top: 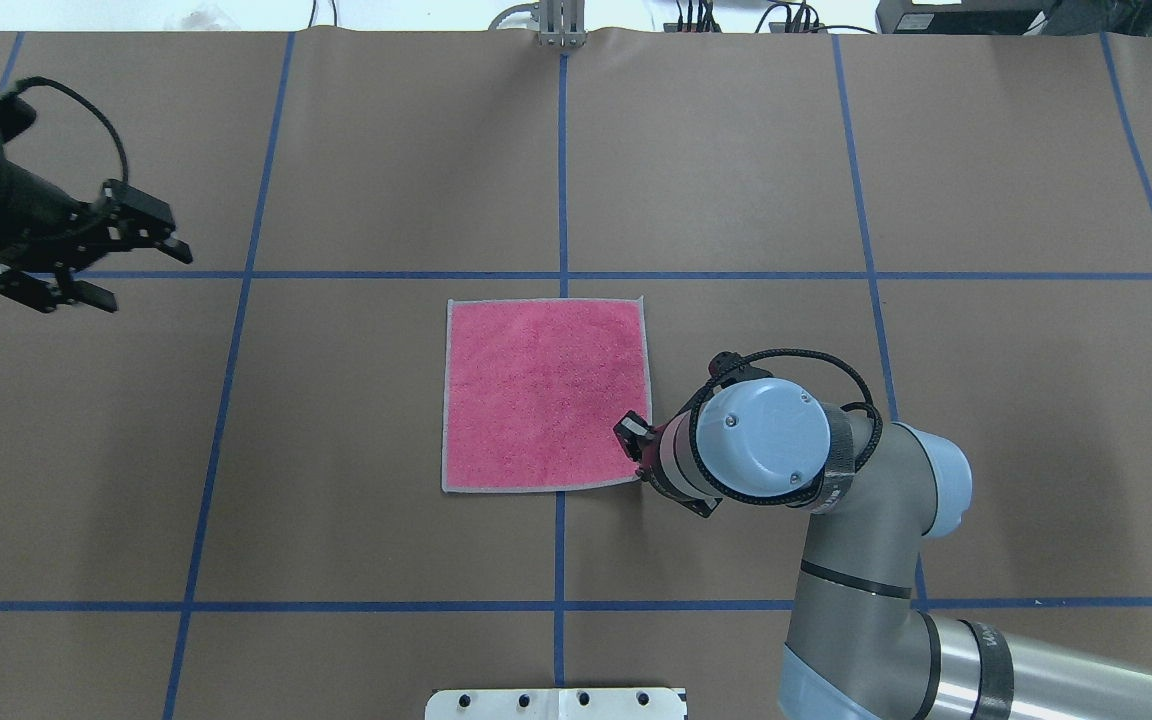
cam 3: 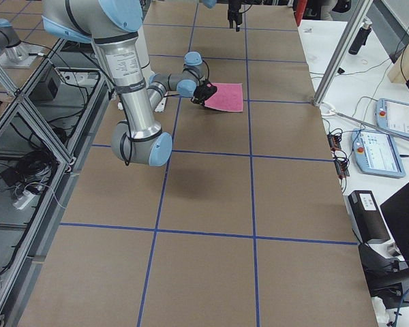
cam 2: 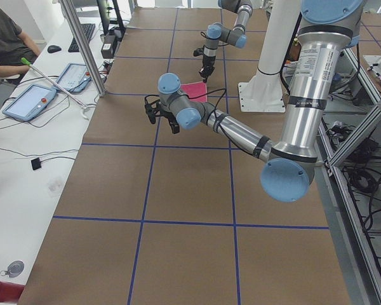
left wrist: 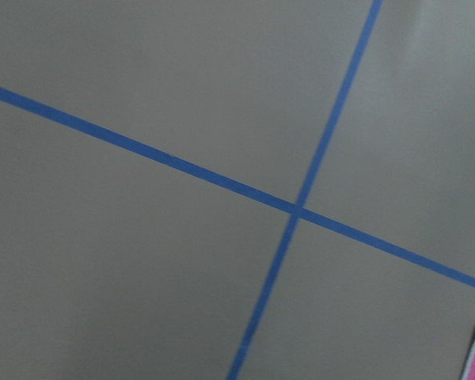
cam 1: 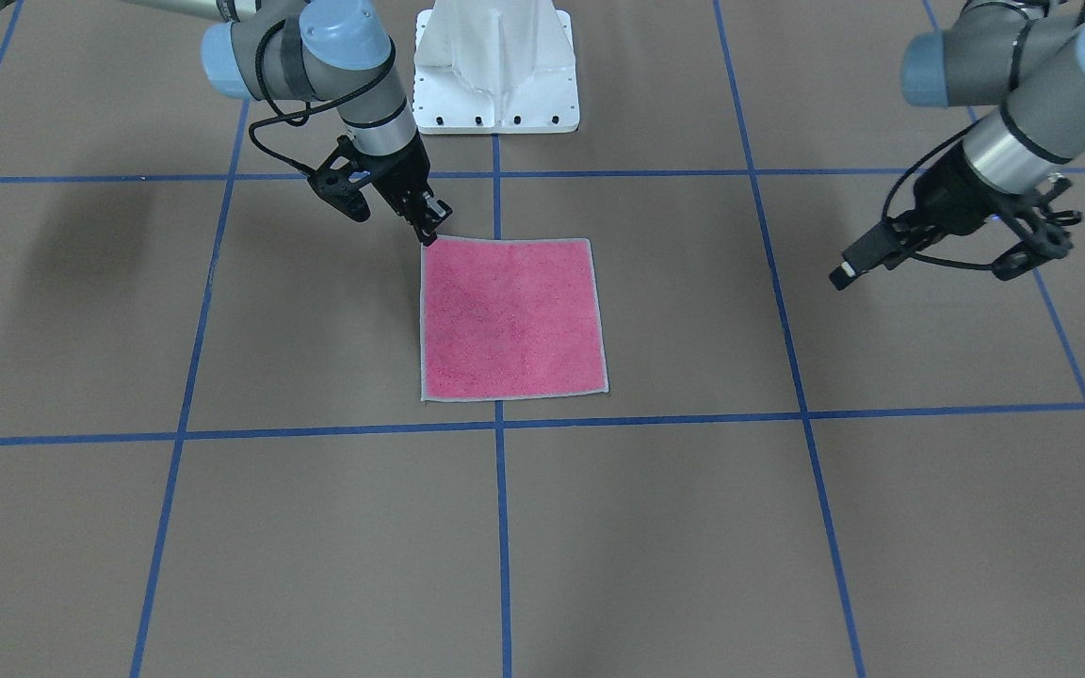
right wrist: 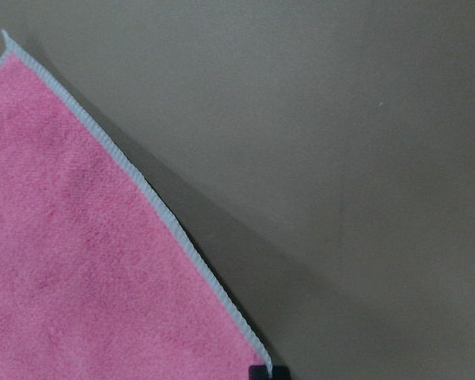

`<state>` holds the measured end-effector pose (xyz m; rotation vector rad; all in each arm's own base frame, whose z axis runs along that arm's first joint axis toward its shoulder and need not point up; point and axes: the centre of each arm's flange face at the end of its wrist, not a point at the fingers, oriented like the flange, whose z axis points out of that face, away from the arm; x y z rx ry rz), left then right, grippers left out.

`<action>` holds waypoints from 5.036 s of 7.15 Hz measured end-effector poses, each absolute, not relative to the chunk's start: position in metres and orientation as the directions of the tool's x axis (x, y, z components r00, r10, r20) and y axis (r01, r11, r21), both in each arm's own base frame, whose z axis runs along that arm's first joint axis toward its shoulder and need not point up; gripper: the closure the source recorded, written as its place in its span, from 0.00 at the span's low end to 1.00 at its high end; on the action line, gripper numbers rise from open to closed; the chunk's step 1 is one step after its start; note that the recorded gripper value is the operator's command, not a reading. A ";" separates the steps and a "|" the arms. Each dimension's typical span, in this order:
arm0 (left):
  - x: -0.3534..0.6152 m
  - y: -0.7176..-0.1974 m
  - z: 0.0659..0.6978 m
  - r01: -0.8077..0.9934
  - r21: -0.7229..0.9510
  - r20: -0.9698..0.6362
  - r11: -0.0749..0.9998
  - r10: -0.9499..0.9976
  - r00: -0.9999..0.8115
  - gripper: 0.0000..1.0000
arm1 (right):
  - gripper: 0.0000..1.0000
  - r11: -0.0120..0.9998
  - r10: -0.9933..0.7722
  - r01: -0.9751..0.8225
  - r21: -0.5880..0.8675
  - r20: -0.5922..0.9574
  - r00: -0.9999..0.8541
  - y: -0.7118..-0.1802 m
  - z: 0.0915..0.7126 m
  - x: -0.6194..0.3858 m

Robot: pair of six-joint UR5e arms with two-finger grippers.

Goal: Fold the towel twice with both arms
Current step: 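Move the left gripper to the towel's other near corner, then lower the left gripper and pinch the near corner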

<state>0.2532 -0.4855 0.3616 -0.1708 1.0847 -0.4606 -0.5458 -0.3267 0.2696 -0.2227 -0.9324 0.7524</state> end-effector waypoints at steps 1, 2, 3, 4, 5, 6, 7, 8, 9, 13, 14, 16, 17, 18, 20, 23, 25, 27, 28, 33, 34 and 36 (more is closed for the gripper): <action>0.295 -0.469 0.330 0.281 -0.407 -0.798 0.869 -0.488 0.355 0.00 | 1.00 0.729 0.670 -0.485 -0.482 0.646 0.365 -0.326 0.268 -0.545; 0.339 -0.450 0.303 0.296 -0.434 -0.788 0.851 -0.518 0.334 0.00 | 1.00 0.729 0.670 -0.484 -0.483 0.647 0.364 -0.326 0.267 -0.544; 0.380 -0.428 0.288 0.316 -0.442 -0.780 0.839 -0.534 0.326 0.00 | 1.00 0.728 0.671 -0.485 -0.483 0.646 0.364 -0.326 0.268 -0.543; 0.416 -0.406 0.281 0.331 -0.437 -0.776 0.836 -0.537 0.332 0.00 | 1.00 0.728 0.672 -0.486 -0.483 0.645 0.364 -0.326 0.269 -0.543; 0.448 -0.388 0.273 0.343 -0.432 -0.768 0.834 -0.540 0.344 0.00 | 1.00 0.728 0.672 -0.486 -0.483 0.645 0.365 -0.326 0.269 -0.543; 0.475 -0.376 0.267 0.351 -0.435 -0.755 0.829 -0.548 0.359 0.06 | 1.00 0.728 0.672 -0.487 -0.484 0.645 0.364 -0.326 0.269 -0.543; 0.497 -0.369 0.267 0.354 -0.449 -0.738 0.821 -0.563 0.372 0.14 | 1.00 0.727 0.672 -0.487 -0.484 0.645 0.364 -0.326 0.269 -0.543; 0.514 -0.363 0.269 0.353 -0.461 -0.722 0.814 -0.576 0.384 0.25 | 1.00 0.727 0.673 -0.488 -0.483 0.645 0.363 -0.326 0.269 -0.543; 0.527 -0.357 0.273 0.347 -0.467 -0.711 0.813 -0.579 0.399 0.38 | 1.00 0.726 0.673 -0.489 -0.483 0.645 0.363 -0.326 0.269 -0.543; 0.547 -0.347 0.283 0.338 -0.471 -0.692 0.815 -0.579 0.430 0.45 | 1.00 0.726 0.673 -0.489 -0.483 0.645 0.361 -0.326 0.268 -0.543; 0.550 -0.348 0.285 0.339 -0.472 -0.689 0.814 -0.580 0.434 0.46 | 1.00 0.726 0.673 -0.489 -0.483 0.645 0.361 -0.326 0.268 -0.543; 0.553 -0.348 0.285 0.339 -0.472 -0.687 0.814 -0.580 0.437 0.48 | 1.00 0.726 0.673 -0.489 -0.483 0.645 0.362 -0.326 0.269 -0.543; 0.554 -0.348 0.286 0.339 -0.472 -0.686 0.814 -0.581 0.439 0.48 | 1.00 0.726 0.673 -0.490 -0.483 0.644 0.363 -0.326 0.269 -0.543; 0.554 -0.348 0.287 0.340 -0.473 -0.684 0.813 -0.582 0.440 0.48 | 1.00 0.726 0.673 -0.490 -0.483 0.644 0.363 -0.326 0.269 -0.543; 0.555 -0.347 0.287 0.340 -0.474 -0.681 0.812 -0.583 0.442 0.52 | 1.00 0.726 0.673 -0.490 -0.483 0.644 0.363 -0.326 0.270 -0.544; 0.555 -0.346 0.288 0.340 -0.478 -0.677 0.810 -0.586 0.445 0.54 | 1.00 0.726 0.673 -0.490 -0.482 0.644 0.364 -0.325 0.270 -0.544; 0.555 -0.346 0.289 0.341 -0.480 -0.674 0.809 -0.588 0.446 0.54 | 1.00 0.726 0.673 -0.490 -0.482 0.645 0.363 -0.325 0.270 -0.544; 0.555 -0.346 0.290 0.341 -0.480 -0.673 0.808 -0.589 0.448 0.54 | 1.00 0.726 0.673 -0.489 -0.482 0.644 0.364 -0.325 0.270 -0.544; 0.555 -0.346 0.291 0.341 -0.480 -0.673 0.808 -0.589 0.448 0.56 | 1.00 0.726 0.673 -0.489 -0.483 0.644 0.364 -0.325 0.270 -0.544; 0.555 -0.346 0.292 0.346 -0.487 -0.666 0.802 -0.597 0.447 1.00 | 1.00 0.727 0.672 -0.489 -0.482 0.644 0.364 -0.325 0.270 -0.544; 0.555 -0.345 0.291 0.351 -0.496 -0.660 0.794 -0.608 0.442 1.00 | 1.00 0.727 0.673 -0.489 -0.483 0.644 0.364 -0.325 0.270 -0.544; 0.555 -0.345 0.289 0.355 -0.507 -0.654 0.786 -0.619 0.435 1.00 | 1.00 0.726 0.673 -0.490 -0.483 0.644 0.363 -0.326 0.270 -0.544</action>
